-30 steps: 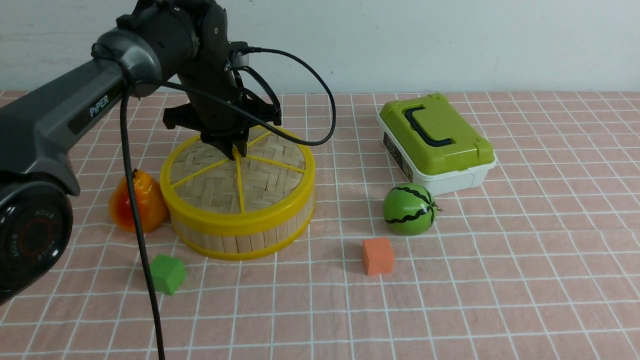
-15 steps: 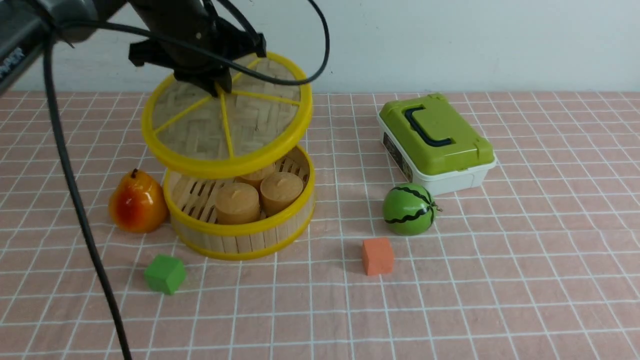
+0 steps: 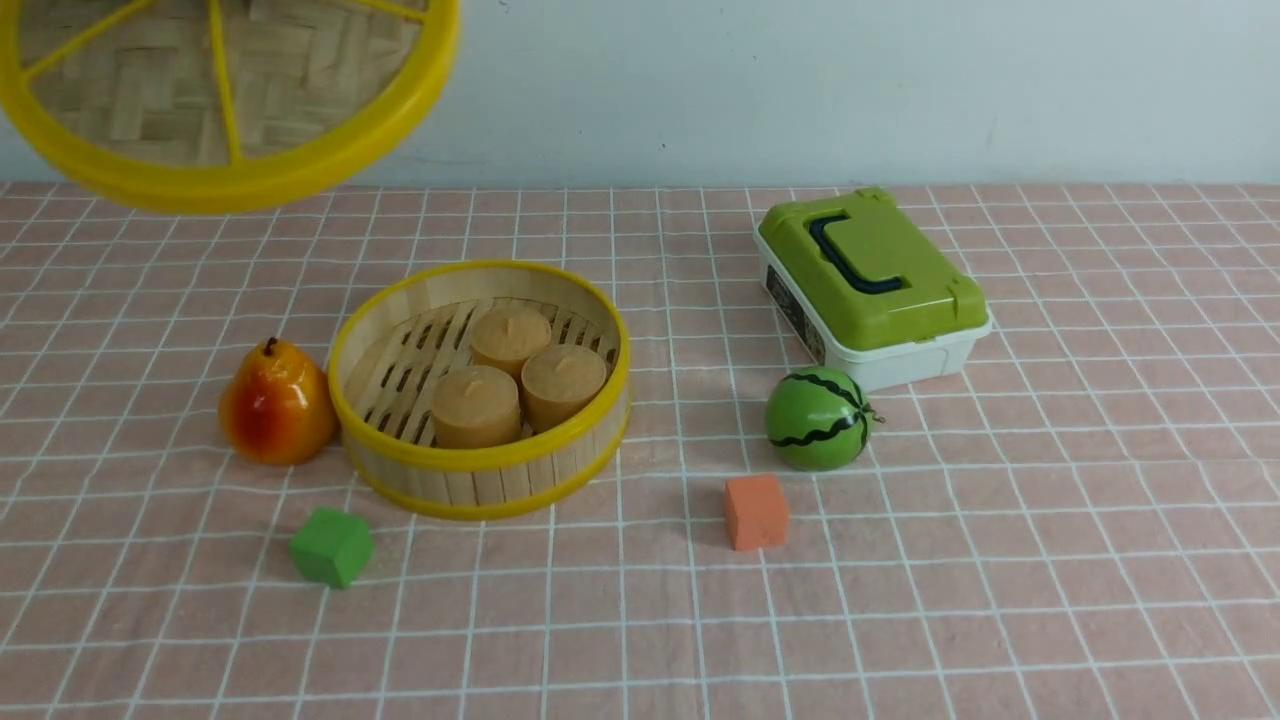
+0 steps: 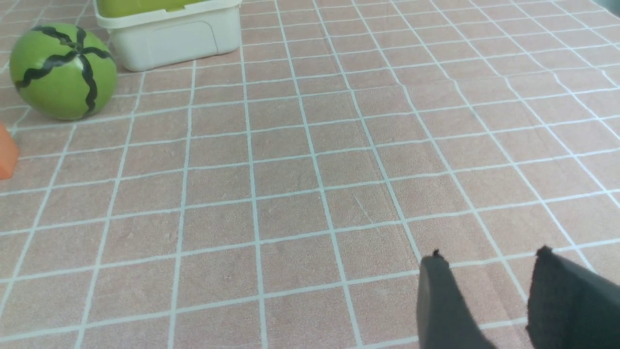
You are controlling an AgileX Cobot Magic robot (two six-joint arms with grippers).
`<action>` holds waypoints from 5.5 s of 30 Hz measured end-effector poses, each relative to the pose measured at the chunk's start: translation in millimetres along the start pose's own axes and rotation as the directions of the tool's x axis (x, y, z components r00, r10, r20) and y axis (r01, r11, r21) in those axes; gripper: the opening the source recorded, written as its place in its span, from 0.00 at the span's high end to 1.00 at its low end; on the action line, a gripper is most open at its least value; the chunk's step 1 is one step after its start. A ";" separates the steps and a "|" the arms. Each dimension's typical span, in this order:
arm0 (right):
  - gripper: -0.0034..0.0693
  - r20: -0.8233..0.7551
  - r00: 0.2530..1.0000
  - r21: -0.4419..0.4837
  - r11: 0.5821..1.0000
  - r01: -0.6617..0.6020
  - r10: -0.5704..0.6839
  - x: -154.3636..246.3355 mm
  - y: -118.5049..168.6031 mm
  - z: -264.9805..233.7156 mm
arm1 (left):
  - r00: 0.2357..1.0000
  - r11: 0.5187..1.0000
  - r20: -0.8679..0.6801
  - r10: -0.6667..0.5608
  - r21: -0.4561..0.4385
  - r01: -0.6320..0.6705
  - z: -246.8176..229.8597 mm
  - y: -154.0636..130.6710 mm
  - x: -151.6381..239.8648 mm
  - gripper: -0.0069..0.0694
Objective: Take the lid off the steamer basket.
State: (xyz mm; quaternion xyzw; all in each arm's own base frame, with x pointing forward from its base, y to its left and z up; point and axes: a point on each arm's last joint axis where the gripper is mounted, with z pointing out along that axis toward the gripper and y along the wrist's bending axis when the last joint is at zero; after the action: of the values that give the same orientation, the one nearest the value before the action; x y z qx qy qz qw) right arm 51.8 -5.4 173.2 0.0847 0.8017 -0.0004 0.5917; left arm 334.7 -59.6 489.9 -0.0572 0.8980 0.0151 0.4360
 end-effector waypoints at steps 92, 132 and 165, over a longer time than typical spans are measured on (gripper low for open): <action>0.62 0.000 1.000 0.000 1.000 0.000 0.000 0.0 0.0 0.0 | 0.921 0.967 -0.310 -0.234 -0.168 0.189 237.9 84.6 180.8 0.77; 0.62 0.000 1.000 0.000 1.000 0.000 0.000 0.0 0.0 0.0 | 0.953 0.960 -0.122 -0.276 -0.072 0.269 200.6 62.7 125.4 0.38; 0.62 0.000 1.000 0.000 1.000 0.000 0.000 0.0 0.0 0.0 | 0.851 0.933 0.408 -0.332 0.275 0.232 -97.6 94.1 318.8 0.93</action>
State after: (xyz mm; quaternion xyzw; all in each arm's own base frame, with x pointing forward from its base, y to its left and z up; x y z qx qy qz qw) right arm 51.8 -5.4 173.2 0.0847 0.8017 -0.0004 0.5917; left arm 52.0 -2.2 298.0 -0.1365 0.7512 -0.1343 0.6317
